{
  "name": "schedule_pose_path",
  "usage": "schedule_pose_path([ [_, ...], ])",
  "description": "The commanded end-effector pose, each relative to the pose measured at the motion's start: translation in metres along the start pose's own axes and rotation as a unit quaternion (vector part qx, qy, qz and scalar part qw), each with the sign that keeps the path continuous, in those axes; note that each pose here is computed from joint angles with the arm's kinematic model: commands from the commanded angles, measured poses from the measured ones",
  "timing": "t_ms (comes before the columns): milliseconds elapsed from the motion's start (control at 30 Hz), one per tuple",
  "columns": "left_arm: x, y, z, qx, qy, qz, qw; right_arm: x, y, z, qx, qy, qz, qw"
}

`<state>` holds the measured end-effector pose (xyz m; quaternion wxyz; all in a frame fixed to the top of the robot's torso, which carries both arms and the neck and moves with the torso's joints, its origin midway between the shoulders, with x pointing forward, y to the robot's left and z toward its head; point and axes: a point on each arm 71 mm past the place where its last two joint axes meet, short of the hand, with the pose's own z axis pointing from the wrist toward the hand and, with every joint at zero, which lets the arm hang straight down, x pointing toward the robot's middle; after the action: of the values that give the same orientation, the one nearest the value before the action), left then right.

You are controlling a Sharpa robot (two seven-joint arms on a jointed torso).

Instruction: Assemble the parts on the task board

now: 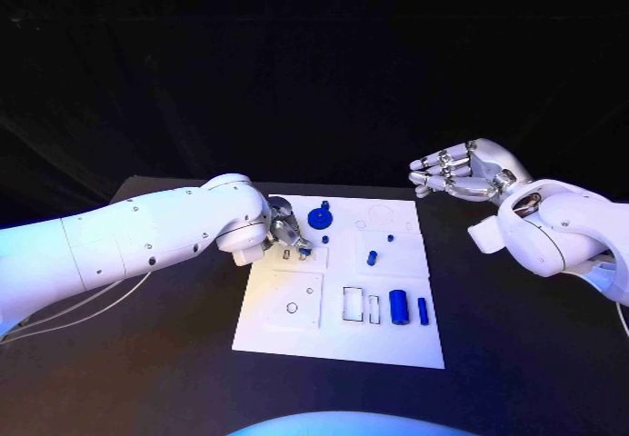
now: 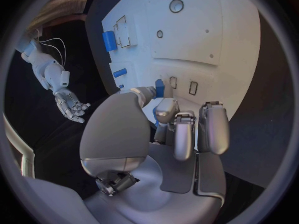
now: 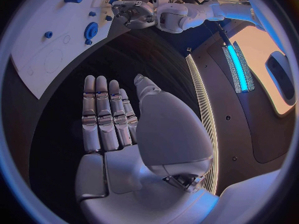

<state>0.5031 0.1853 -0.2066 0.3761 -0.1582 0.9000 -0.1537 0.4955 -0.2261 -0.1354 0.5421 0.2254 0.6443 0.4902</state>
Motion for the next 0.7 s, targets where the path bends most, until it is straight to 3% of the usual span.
schedule_pose_path([
  [33, -0.0015, -0.0008, 0.0009, 0.001, -0.043, 0.028, 0.999, 0.002, 0.000, 0.000, -0.001, 0.009, 0.001, 1.000],
  [700, 0.0090, -0.0026, 0.0064, -0.006, -0.050, 0.083, 0.995, 0.002, -0.001, 0.000, -0.001, 0.010, 0.002, 1.000],
])
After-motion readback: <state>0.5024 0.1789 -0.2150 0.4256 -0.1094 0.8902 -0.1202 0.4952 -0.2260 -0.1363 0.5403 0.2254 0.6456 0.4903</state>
